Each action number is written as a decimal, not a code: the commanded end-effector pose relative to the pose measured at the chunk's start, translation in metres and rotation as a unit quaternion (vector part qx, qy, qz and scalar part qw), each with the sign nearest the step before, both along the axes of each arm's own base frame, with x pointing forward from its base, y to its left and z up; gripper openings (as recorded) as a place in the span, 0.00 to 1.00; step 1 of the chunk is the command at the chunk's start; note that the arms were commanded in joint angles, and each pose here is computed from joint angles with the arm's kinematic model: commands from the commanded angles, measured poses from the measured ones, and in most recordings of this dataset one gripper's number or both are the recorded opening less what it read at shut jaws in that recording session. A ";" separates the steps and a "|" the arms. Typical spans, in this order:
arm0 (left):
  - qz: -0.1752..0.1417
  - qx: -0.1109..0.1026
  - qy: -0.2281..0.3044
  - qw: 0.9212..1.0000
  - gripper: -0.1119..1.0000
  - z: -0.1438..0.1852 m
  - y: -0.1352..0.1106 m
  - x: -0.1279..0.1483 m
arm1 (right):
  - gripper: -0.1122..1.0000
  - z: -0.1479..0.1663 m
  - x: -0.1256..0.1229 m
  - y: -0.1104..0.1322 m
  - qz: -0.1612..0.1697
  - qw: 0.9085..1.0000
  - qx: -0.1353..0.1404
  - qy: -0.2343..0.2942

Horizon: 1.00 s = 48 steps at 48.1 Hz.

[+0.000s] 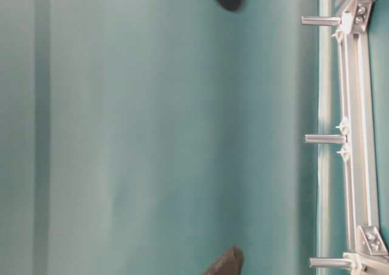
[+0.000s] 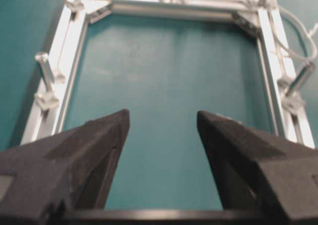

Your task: Move the cable alternately left and right between 8 pins so it hooks onto each one.

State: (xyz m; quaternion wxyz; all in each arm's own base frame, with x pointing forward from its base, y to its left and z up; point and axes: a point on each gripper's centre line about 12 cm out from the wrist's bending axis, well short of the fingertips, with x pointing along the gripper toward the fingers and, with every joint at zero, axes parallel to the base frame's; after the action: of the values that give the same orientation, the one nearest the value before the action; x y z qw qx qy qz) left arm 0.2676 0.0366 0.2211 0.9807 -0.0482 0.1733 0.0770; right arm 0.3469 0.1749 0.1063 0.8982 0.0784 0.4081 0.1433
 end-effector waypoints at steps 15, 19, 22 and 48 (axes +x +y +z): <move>-0.008 0.008 -0.024 1.000 0.73 0.007 -0.006 -0.029 | 0.66 -0.011 0.016 0.008 -0.026 0.999 -0.003 0.043; -0.009 0.008 -0.021 1.000 0.73 0.006 -0.007 -0.033 | 0.65 -0.011 0.020 0.009 -0.033 0.998 -0.005 0.053; -0.010 0.007 -0.020 1.000 0.73 0.006 -0.008 -0.035 | 0.64 -0.012 0.023 0.010 -0.038 0.997 -0.007 0.061; -0.020 0.011 -0.036 0.999 0.73 0.009 -0.015 -0.060 | 0.23 0.031 0.013 0.004 -0.048 0.996 -0.022 0.075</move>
State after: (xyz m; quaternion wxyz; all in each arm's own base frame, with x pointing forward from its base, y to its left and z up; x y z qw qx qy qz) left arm 0.2084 0.0246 0.2254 0.9866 -0.0455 0.1427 0.0649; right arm 0.3623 0.1778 0.1039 0.8593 0.0850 0.4992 0.0720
